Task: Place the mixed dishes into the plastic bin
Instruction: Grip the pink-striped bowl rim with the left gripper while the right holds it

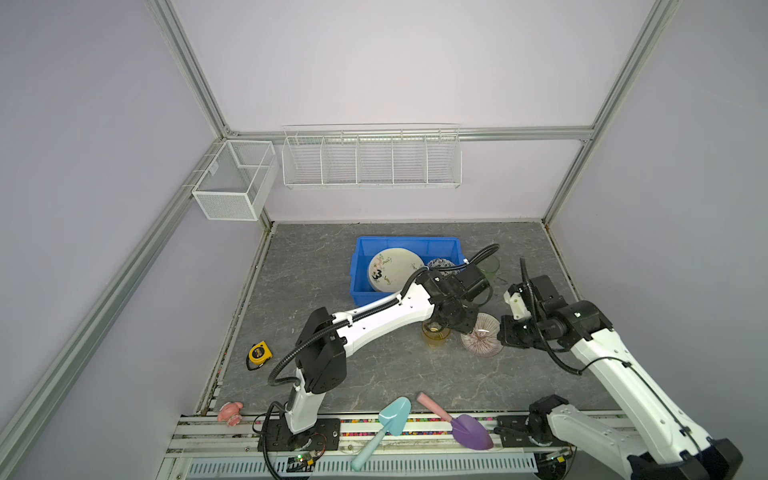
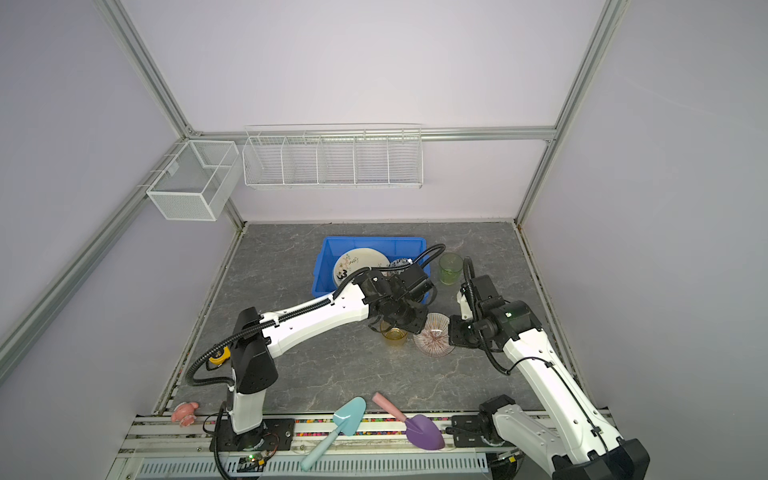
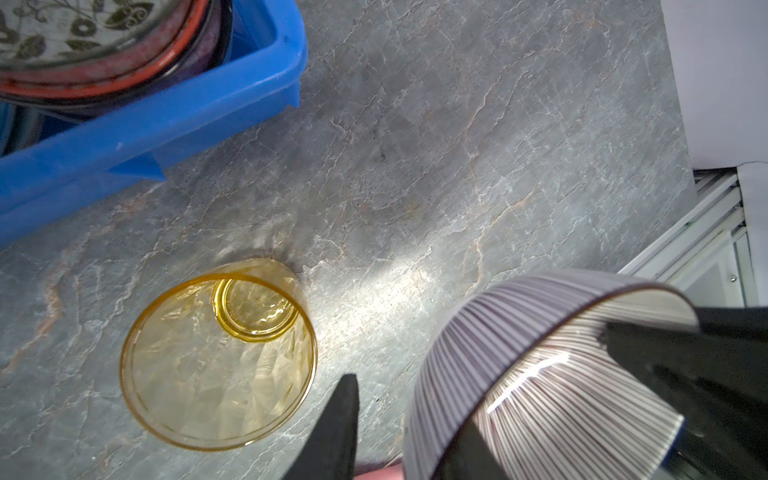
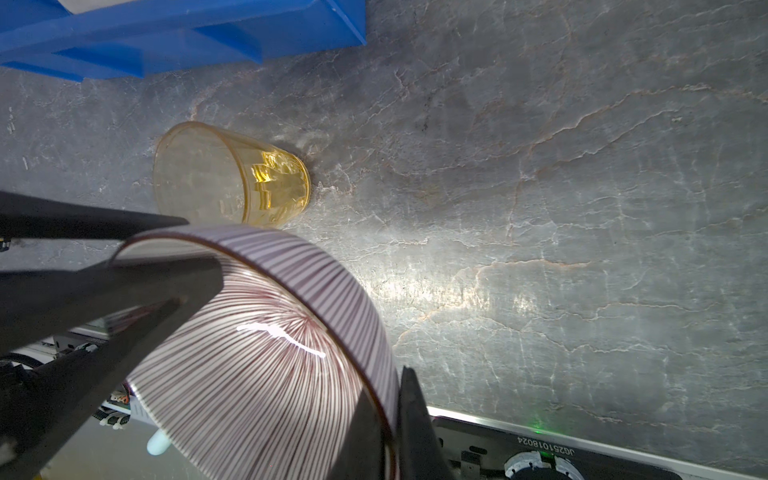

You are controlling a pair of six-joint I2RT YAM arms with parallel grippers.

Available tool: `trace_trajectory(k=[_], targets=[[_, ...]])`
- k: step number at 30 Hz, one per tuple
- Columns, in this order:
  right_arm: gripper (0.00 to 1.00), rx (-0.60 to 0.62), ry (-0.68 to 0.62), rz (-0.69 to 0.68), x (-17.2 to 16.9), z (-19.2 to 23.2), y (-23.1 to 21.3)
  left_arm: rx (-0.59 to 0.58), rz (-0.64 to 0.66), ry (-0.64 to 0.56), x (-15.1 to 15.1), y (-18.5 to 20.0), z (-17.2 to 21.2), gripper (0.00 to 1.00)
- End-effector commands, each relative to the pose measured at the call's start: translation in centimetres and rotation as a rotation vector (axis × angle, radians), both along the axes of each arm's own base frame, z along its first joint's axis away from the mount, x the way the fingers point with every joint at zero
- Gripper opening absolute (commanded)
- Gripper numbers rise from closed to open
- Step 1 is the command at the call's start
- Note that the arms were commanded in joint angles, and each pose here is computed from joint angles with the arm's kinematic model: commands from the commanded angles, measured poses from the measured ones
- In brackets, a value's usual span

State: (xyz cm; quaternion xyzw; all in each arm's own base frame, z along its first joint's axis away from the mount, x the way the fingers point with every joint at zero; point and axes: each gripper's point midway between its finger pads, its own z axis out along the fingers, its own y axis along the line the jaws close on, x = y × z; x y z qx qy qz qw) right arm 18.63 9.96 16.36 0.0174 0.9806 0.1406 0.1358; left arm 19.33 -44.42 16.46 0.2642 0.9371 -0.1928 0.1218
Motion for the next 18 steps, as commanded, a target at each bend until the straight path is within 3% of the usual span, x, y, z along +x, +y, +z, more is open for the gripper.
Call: trace_trajectory(k=[1,12,18], targets=[[0.07,0.027,-0.026,0.021,0.58,0.91,0.64,0.012,0.003,-0.008,0.40,-0.12,-0.07,0.25],[0.07,0.028,-0.031,0.020,1.14,0.98,0.81,0.018,-0.003,-0.013,0.51,-0.21,-0.01,0.01],[0.13,0.032,-0.045,0.015,1.21,1.39,0.78,0.011,-0.009,-0.016,0.50,-0.34,0.35,0.00]])
